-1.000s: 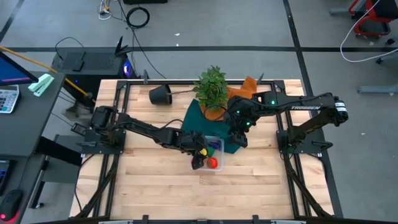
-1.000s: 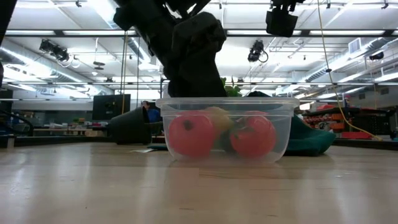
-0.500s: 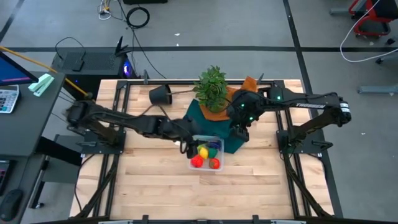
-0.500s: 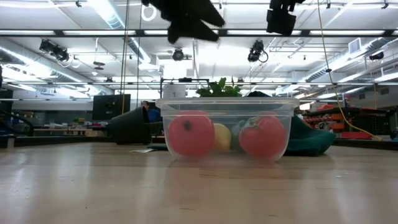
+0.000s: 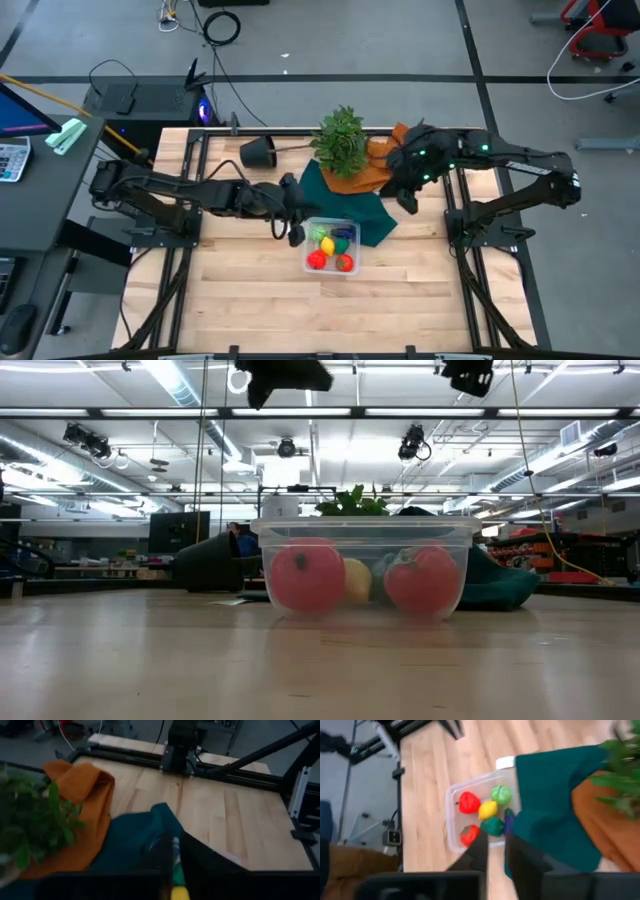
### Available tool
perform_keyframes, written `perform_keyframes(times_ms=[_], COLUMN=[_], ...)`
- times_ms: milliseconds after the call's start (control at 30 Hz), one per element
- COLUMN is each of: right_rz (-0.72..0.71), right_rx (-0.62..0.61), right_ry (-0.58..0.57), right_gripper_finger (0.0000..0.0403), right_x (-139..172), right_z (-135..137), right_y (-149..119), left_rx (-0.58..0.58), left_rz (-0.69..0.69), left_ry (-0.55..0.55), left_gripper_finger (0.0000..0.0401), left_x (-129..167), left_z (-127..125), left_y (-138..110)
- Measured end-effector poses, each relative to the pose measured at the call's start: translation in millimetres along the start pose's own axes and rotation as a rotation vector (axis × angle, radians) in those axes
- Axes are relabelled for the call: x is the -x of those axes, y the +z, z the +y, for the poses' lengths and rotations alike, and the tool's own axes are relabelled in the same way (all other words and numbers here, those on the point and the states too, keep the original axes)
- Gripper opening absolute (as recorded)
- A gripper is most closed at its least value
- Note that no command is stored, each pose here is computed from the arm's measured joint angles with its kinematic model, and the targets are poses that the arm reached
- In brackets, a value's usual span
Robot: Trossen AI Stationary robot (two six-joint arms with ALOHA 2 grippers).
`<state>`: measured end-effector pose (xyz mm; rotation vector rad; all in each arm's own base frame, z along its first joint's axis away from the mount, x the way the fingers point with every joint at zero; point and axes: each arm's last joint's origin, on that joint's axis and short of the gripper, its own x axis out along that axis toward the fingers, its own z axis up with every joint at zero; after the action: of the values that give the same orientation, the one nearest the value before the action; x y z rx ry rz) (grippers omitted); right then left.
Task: Pick and placing Produce into tupperware
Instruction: Return to Home Position
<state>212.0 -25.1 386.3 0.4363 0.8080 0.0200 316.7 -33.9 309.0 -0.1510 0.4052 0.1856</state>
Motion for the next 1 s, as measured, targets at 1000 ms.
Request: perform_keyframes(times_ms=[1000], right_rz=[-0.37], right_rx=[-0.305], right_ry=[0.032], right_gripper_finger=[0.0], right_x=[54.5], right_z=[-21.6], right_y=[-74.8], left_rx=[0.138], left_rz=[-0.459], left_ry=[-0.111], left_gripper_finger=[0.0006], left_x=[109.8], left_z=[58.5], left_y=[-95.3])
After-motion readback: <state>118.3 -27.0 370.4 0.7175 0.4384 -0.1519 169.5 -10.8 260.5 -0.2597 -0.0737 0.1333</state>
